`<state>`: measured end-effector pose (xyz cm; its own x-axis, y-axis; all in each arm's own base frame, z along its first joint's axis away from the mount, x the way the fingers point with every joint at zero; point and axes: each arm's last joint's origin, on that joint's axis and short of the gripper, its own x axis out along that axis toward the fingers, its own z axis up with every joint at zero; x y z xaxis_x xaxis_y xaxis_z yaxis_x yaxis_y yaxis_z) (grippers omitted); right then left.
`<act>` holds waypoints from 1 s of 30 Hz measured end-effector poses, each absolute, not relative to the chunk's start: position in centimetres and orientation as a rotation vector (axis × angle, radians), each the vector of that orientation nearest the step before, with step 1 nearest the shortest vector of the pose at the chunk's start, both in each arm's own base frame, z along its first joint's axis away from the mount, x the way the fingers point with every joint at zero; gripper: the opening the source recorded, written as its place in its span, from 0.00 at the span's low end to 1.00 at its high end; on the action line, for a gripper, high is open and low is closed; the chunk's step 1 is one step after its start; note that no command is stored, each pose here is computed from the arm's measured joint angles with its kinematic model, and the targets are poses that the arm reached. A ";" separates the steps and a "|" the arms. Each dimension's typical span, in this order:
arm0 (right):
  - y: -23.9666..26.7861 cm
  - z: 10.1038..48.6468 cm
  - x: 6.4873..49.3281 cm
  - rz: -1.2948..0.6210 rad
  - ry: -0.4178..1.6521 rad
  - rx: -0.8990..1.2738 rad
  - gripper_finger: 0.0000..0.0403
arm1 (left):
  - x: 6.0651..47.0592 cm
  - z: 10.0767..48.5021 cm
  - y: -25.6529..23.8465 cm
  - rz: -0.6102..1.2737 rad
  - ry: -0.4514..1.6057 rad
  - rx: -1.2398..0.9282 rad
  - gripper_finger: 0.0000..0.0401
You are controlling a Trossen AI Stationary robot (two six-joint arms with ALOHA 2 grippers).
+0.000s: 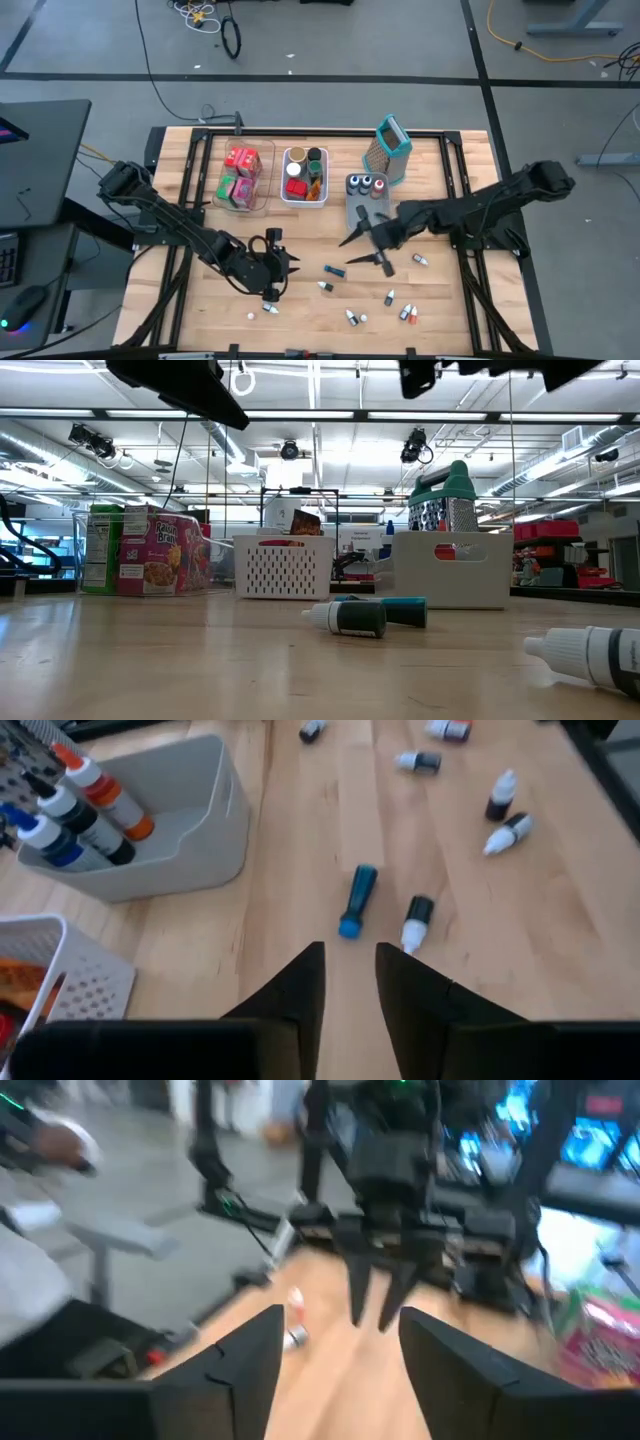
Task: Pick & Place Kitchen Items
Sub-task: Put the small blue food coloring into the gray bin
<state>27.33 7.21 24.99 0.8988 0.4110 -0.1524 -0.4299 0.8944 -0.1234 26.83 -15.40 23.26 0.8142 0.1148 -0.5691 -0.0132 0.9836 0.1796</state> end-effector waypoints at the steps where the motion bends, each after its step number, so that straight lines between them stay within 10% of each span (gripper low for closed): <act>1: 7.6 25.2 27.9 0.416 0.157 -0.165 0.54 | 26.8 23.2 -15.4 0.069 0.625 0.176 0.27; 16: 12.5 17.6 33.0 0.258 0.750 -0.021 0.54 | 26.7 23.2 -15.3 0.086 0.626 0.185 0.40; 30: 12.3 13.1 33.6 0.059 0.886 0.068 0.51 | 26.7 23.2 -15.3 0.082 0.626 0.198 0.39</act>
